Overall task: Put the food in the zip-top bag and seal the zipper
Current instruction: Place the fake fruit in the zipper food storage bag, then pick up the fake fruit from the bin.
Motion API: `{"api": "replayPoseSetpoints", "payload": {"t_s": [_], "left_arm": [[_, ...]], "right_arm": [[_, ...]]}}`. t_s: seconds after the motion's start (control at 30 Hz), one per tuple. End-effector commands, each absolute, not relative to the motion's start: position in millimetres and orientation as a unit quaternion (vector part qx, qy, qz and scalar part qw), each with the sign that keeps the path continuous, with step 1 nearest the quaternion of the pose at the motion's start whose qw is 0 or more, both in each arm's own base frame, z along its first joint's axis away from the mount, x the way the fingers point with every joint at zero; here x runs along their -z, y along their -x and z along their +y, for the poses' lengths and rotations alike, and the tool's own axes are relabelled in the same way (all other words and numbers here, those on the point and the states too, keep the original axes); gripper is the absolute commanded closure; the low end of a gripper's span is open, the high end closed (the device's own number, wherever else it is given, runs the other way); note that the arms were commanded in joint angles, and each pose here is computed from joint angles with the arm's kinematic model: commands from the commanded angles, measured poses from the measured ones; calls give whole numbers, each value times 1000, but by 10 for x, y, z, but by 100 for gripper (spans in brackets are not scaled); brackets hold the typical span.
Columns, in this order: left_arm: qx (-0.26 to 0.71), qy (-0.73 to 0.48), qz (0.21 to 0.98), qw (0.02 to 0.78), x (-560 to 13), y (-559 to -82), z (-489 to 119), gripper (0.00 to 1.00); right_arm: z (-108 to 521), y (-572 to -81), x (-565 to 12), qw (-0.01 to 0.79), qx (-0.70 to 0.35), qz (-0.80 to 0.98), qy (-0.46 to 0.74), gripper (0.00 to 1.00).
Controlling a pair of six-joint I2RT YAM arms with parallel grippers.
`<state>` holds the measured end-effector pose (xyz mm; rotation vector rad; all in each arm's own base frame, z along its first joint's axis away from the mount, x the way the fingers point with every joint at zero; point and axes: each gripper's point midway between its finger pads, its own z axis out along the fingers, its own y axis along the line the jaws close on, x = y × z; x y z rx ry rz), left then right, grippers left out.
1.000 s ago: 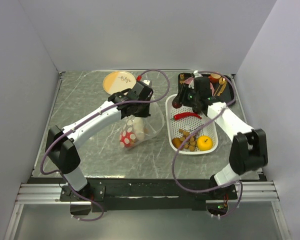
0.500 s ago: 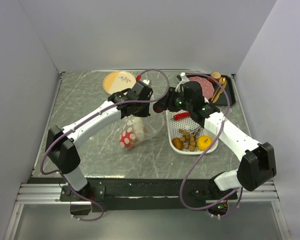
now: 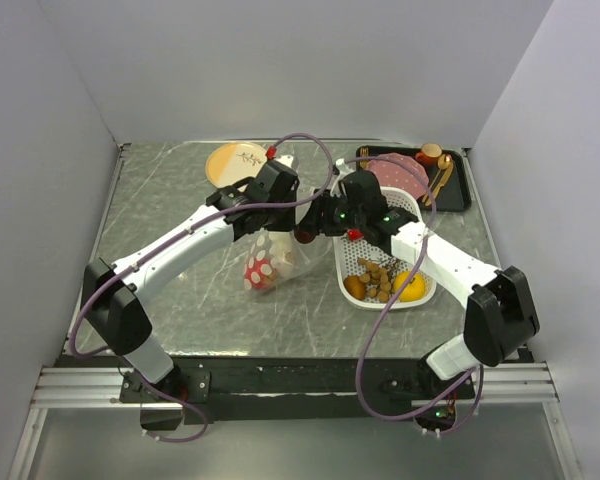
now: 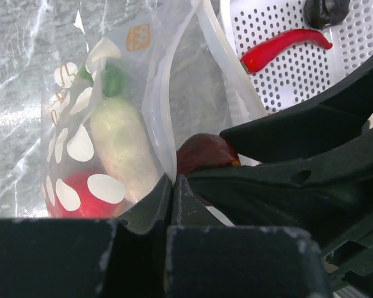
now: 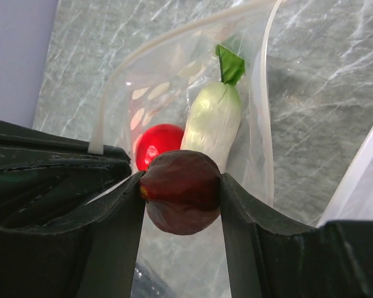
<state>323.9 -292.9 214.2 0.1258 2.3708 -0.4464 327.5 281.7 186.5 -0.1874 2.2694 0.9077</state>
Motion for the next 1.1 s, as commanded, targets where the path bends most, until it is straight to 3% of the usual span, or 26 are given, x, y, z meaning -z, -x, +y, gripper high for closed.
{"api": "replayPoseSetpoints", "payload": {"t_s": [0.0, 0.03, 0.07, 0.1, 0.13, 0.2, 0.27, 0.47, 0.9, 1.07], "left_arm": [[195, -36, 900, 387, -2419, -3268, -2914, 99], [194, -36, 900, 388, -2423, -3271, -2909, 99], [194, -35, 900, 388, -2423, -3271, -2903, 99], [196, -36, 900, 388, -2432, -3271, -2911, 99], [196, -35, 900, 388, -2432, -3275, -2906, 99], [195, -36, 900, 387, -2423, -3267, -2908, 99], [193, -34, 901, 388, -2416, -3273, -2892, 99], [191, -32, 901, 389, -2427, -3281, -2854, 99], [193, -39, 900, 388, -2420, -3272, -2856, 99], [194, -47, 898, 391, -2444, -3275, -2851, 99]], "right_arm": [[2815, -3364, -2178, 384, -358, 848, 72, 46], [2806, -3356, -2203, 387, -358, 847, 72, 45], [2794, -3364, -2225, 390, -356, 846, 72, 38], [2773, -3377, -2245, 393, -349, 848, 70, 23], [2764, -3375, -2243, 392, -345, 849, 74, 18], [2715, -3394, -2262, 398, -330, 853, 72, 19], [2651, -3415, -2281, 408, -319, 853, 68, 13], [2116, -3568, -2366, 459, -249, 853, -26, 12], [688, -4049, -1615, 419, -42, 884, -203, 10], [567, -4248, -1432, 413, -13, 888, -202, 11]]}}
